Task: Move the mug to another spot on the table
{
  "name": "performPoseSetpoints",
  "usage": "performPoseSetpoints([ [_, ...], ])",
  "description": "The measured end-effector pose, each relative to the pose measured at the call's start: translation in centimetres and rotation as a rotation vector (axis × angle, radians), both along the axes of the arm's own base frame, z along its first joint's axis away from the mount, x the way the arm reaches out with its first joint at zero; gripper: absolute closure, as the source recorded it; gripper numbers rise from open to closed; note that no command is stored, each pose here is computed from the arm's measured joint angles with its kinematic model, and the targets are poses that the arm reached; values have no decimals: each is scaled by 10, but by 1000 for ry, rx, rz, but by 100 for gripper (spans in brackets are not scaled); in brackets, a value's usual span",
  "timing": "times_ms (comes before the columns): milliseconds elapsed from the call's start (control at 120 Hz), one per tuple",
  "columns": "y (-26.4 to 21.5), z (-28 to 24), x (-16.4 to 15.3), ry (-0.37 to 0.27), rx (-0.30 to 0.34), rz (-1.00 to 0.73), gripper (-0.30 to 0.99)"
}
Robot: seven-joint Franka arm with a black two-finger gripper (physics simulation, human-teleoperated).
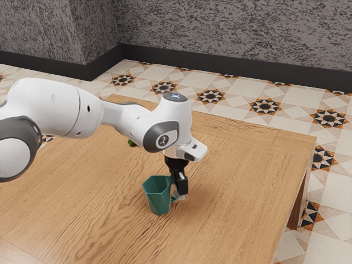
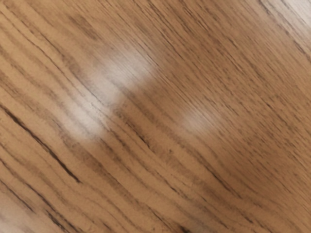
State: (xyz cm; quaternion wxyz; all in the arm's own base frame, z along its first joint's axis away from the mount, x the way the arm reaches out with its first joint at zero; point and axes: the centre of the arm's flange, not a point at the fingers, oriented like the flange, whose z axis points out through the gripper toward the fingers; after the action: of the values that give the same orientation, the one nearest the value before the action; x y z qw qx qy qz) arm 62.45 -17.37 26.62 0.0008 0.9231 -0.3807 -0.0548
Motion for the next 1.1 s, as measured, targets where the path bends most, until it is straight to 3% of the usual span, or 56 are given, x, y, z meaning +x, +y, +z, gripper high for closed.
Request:
performPoseSetpoints([
  [300,-7,8,-3,-4,5,26,57],
  [525,0,31,-8,41,37,113,64],
  [667,8,58,-7,110,108,187,69],
  [858,78,77,23,199,246,395,75],
  [1100,123,53,56,307,305,558,79],
])
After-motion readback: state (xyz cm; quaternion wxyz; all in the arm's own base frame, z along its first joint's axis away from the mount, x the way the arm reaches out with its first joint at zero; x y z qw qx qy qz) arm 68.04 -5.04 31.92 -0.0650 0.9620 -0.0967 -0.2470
